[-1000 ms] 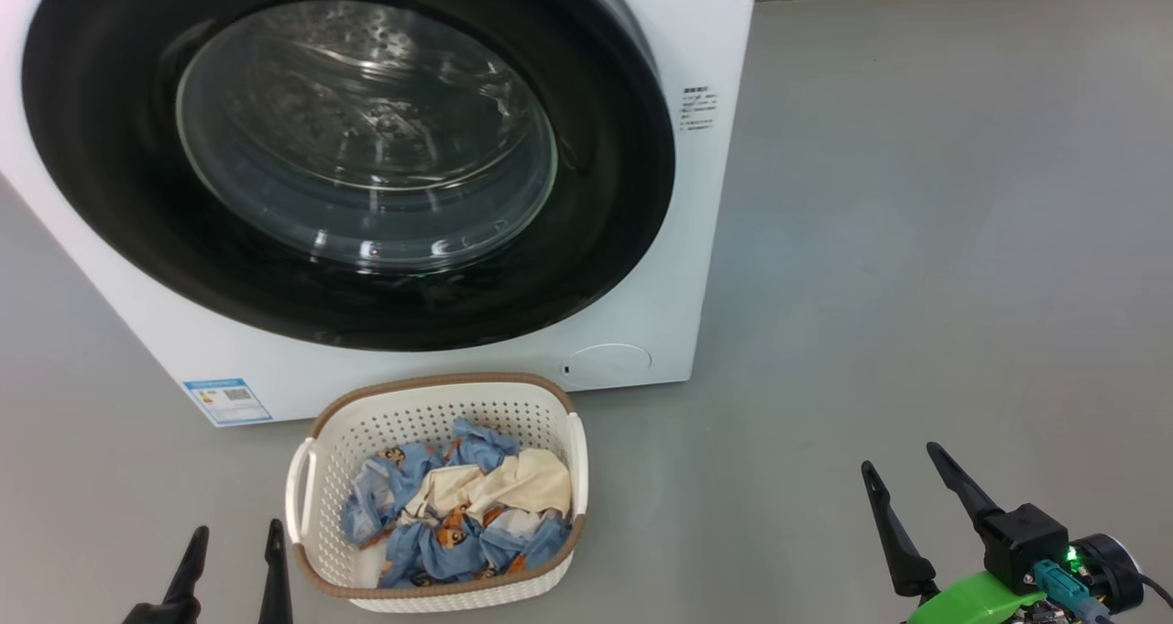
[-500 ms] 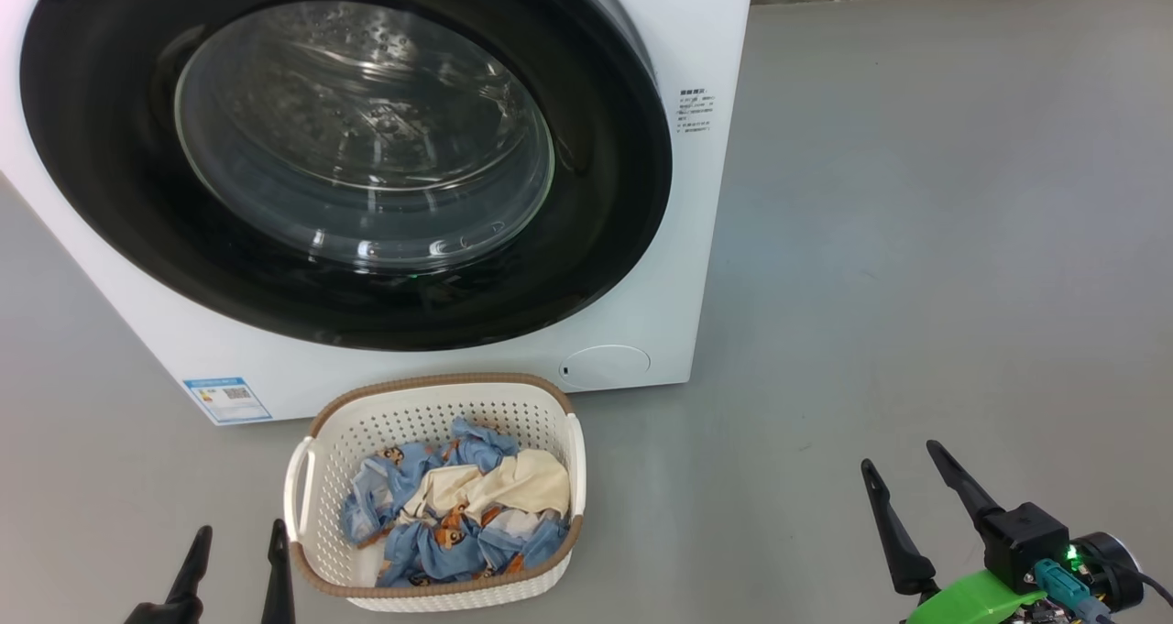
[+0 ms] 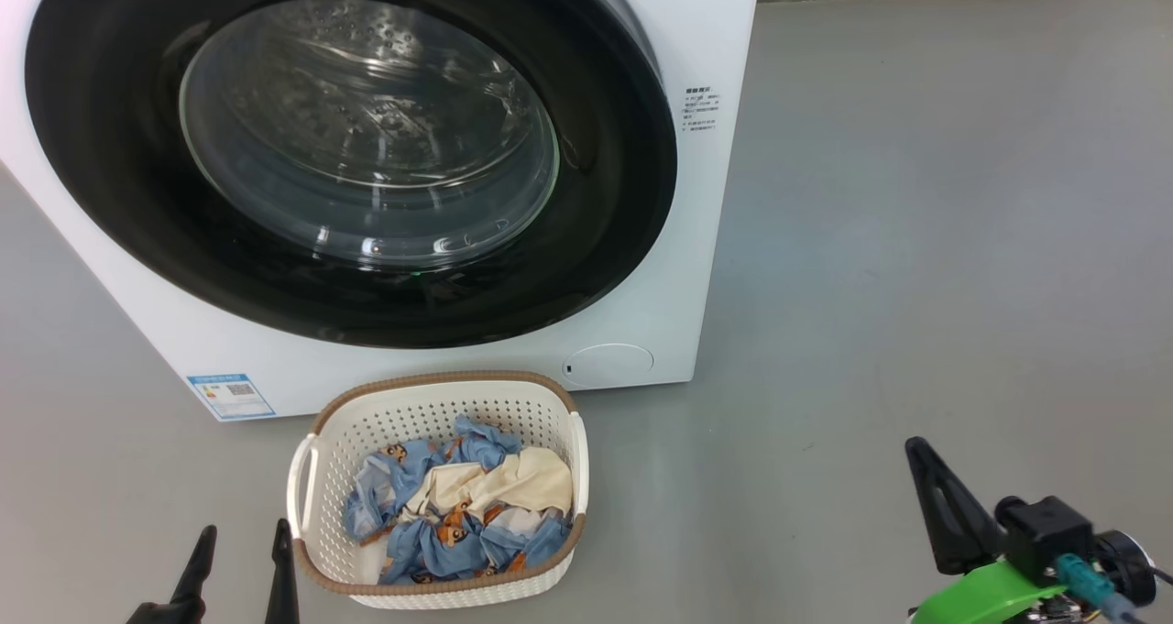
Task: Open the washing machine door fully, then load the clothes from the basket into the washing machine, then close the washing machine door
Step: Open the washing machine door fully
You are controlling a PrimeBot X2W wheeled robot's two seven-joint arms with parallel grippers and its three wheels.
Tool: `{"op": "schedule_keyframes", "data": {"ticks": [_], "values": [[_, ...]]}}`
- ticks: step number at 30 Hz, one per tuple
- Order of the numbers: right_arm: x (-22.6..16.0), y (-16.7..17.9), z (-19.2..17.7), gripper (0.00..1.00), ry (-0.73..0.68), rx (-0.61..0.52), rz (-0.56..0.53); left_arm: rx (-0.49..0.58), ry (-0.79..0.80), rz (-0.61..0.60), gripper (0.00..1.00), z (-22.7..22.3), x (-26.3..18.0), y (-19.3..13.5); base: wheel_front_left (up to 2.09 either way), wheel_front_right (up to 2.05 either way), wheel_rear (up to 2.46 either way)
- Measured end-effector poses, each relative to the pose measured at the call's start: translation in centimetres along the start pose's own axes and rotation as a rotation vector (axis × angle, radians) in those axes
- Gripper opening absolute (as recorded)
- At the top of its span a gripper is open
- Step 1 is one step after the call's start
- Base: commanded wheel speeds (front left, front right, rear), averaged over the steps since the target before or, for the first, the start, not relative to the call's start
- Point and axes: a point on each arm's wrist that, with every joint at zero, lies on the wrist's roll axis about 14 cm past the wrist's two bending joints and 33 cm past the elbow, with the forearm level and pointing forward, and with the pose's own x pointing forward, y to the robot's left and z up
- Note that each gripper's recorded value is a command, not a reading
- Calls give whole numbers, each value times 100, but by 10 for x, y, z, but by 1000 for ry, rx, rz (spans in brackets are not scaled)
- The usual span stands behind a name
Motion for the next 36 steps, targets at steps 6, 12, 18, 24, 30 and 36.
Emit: {"op": "schedule_keyframes", "data": {"ticks": [6,12,18,24,30,36], "values": [[1,-3,1,0,-13,118,-39,0,3,1,100,-1,-1,0,0,0,0],[5,-15,-1,0,-34,311,-111,-6,11,5,100,-4,-1,1,0,0,0],[13,-43,-10,0,-67,595,-247,-6,23,0,100,-8,-1,-2,0,0,0],[28,-67,-25,0,-106,889,-384,-5,48,12,100,-15,0,2,0,0,0],[49,-85,-37,0,-157,1109,-479,-4,74,23,100,-23,6,6,0,0,0],[70,-97,-37,0,-210,1320,-490,2,76,45,100,-24,16,15,0,0,0]]}}
